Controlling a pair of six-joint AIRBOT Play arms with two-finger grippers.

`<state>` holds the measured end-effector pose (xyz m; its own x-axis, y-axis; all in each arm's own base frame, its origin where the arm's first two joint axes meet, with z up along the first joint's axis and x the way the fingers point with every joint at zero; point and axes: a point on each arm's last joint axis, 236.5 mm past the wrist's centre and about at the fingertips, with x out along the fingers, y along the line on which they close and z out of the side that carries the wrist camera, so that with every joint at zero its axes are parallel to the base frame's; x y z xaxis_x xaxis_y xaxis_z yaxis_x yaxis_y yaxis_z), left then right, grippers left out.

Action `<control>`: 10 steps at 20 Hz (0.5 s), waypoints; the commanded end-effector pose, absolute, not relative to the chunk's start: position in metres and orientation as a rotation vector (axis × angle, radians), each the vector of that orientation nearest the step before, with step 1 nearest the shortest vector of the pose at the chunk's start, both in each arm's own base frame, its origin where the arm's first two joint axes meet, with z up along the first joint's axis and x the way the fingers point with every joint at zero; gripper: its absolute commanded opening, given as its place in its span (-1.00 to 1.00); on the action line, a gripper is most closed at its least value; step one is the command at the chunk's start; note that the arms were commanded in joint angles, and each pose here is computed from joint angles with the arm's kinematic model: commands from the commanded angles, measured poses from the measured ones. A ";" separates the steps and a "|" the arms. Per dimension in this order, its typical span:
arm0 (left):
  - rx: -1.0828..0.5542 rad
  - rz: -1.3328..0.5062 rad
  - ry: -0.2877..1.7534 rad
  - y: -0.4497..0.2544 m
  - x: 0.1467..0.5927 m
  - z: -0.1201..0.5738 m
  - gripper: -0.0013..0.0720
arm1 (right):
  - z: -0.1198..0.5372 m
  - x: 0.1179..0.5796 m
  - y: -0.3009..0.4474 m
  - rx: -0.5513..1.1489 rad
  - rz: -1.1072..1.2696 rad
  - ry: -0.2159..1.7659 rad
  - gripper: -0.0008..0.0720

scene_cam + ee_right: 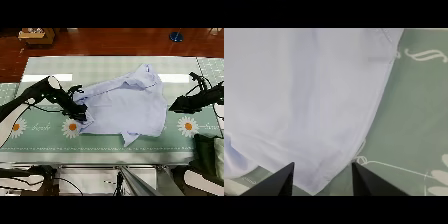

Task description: Fold the shirts.

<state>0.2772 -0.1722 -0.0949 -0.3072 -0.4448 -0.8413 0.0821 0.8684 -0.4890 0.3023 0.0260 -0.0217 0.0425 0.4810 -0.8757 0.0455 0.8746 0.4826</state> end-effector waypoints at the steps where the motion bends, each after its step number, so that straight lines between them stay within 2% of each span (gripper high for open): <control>1: -0.269 -0.565 1.821 -0.176 0.276 -0.090 -0.85 | -0.022 0.301 0.026 0.435 0.351 1.508 0.25; 5: -0.235 -0.621 1.764 -0.174 0.278 -0.056 -0.91 | -0.025 0.290 0.020 0.401 0.342 1.555 0.26; 6: -0.234 -0.619 1.735 -0.172 0.281 -0.048 -0.91 | -0.027 0.289 0.019 0.395 0.338 1.562 0.36; 7: -0.236 -0.617 1.711 -0.170 0.283 -0.041 -0.91 | -0.030 0.285 0.020 0.402 0.339 1.574 0.36; 8: -0.238 -0.614 1.691 -0.167 0.285 -0.035 -0.91 | -0.035 0.278 0.022 0.411 0.341 1.594 0.47; 10: -0.244 -0.608 1.667 -0.164 0.288 -0.028 -0.91 | -0.051 0.256 0.028 0.440 0.348 1.662 0.48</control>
<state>0.2848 -0.1684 -0.0423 -0.2319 -0.4775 -0.8475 0.1652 0.8392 -0.5181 0.2769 0.0243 -0.0373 -0.0455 0.4682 -0.8825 0.0617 0.8830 0.4653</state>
